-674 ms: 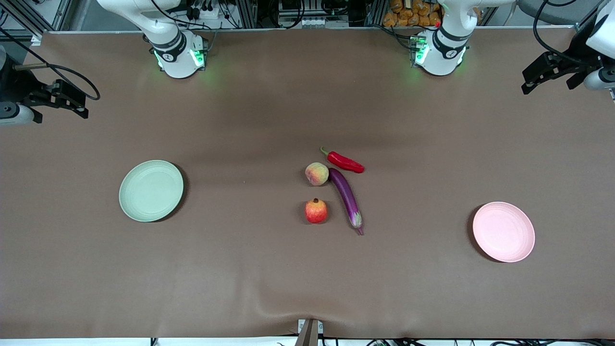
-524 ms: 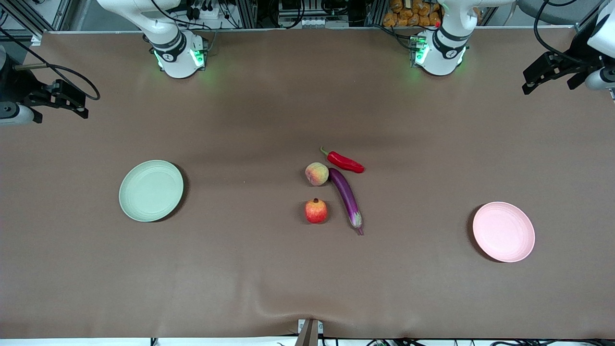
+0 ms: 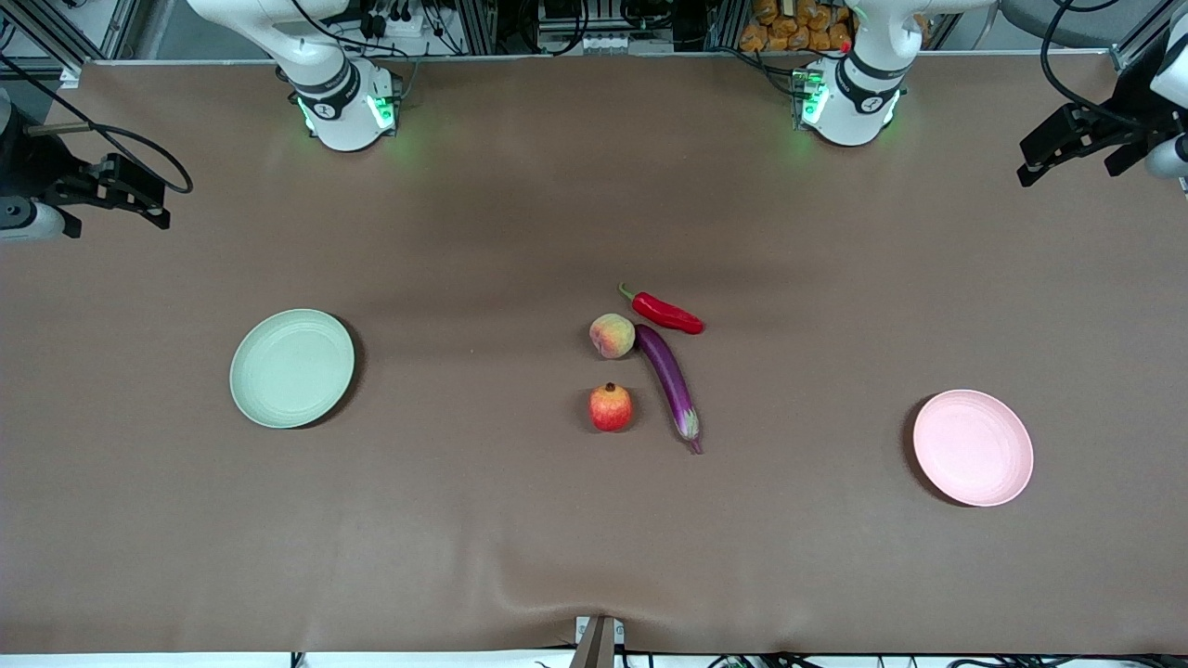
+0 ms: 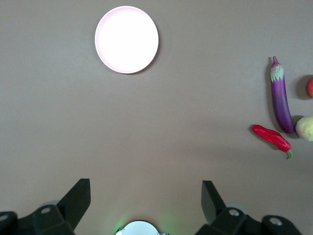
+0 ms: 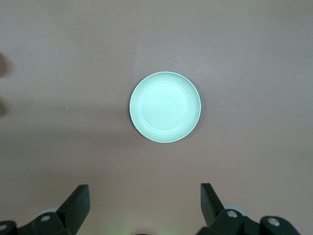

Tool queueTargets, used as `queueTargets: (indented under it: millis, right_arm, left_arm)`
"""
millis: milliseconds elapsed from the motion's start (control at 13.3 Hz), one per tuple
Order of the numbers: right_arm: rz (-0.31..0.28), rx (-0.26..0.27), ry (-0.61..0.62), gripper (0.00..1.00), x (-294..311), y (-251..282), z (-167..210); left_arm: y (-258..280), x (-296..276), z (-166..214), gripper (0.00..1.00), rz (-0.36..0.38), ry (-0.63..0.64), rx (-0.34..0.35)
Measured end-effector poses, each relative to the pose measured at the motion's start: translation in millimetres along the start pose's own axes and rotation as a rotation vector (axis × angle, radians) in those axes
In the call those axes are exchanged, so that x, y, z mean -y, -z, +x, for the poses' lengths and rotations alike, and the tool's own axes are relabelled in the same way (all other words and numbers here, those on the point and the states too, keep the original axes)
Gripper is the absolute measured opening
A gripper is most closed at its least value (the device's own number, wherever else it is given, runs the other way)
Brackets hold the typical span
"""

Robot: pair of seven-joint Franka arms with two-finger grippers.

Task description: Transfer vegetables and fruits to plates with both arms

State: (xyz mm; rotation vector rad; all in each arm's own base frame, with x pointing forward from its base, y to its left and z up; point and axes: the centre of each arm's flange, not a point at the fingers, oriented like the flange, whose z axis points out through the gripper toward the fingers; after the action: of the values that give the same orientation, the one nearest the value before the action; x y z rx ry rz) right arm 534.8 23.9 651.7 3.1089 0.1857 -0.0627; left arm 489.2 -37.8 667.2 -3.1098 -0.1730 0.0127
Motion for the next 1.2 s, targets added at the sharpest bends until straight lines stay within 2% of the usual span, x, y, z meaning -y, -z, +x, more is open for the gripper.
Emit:
queueTargets:
  millis: [824,1199]
  right_arm:
    - [0.001,0.0,0.0,1.0,0,0,0]
    - [0.001,0.0,0.002,1.0,1,0,0]
  left_arm:
    - [-12,-9,-2,1.0,0.012,-0.021,0.056]
    - [-39,-46,-5,1.0,0.035,0.029,0.085]
